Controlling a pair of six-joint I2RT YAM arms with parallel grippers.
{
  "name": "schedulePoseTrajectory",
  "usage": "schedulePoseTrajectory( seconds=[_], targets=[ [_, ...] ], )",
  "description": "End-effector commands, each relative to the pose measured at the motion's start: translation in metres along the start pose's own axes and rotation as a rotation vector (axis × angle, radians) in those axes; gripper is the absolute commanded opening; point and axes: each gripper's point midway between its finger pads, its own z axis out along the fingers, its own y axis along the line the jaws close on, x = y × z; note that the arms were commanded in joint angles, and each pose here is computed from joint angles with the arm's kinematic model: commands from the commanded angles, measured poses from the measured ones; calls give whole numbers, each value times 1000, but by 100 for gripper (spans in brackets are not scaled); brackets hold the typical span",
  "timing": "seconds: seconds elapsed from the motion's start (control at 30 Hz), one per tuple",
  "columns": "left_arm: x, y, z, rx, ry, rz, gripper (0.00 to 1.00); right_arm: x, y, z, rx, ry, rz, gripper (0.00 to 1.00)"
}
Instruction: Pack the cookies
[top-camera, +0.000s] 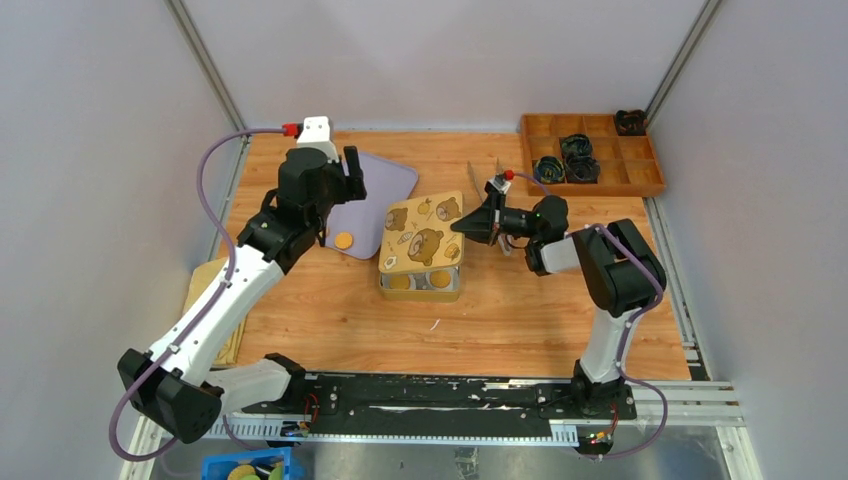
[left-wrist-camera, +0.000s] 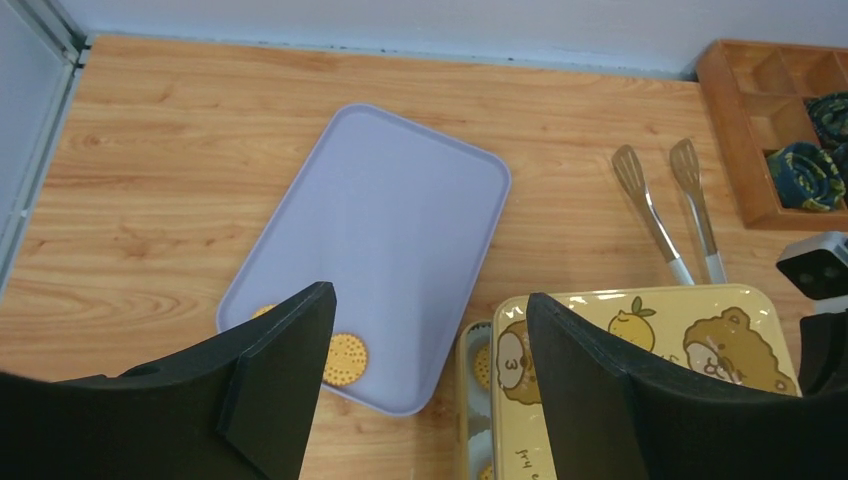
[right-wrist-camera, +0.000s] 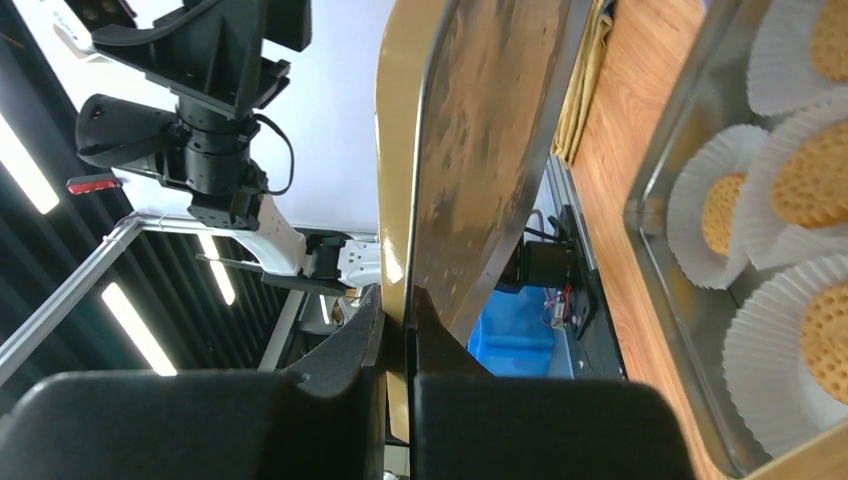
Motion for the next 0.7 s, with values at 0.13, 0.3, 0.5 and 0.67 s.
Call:
schedulePoseTrajectory(
  seconds=[0.13,0.3,0.5,0.67],
  targets=[
    [33,-7,13,32,44,-14,72,22,-34,11,5,70,-46,0],
    [52,-4,12,30,49,-15,72,18,-42,23,4,77,-53,0],
    [67,-2,10,42,74,-10,72,20,-64,20,33,69,-13,0],
    [70,-6,10,65,77,-13,72,23,-77,15,53,49,-10,0]
  ],
)
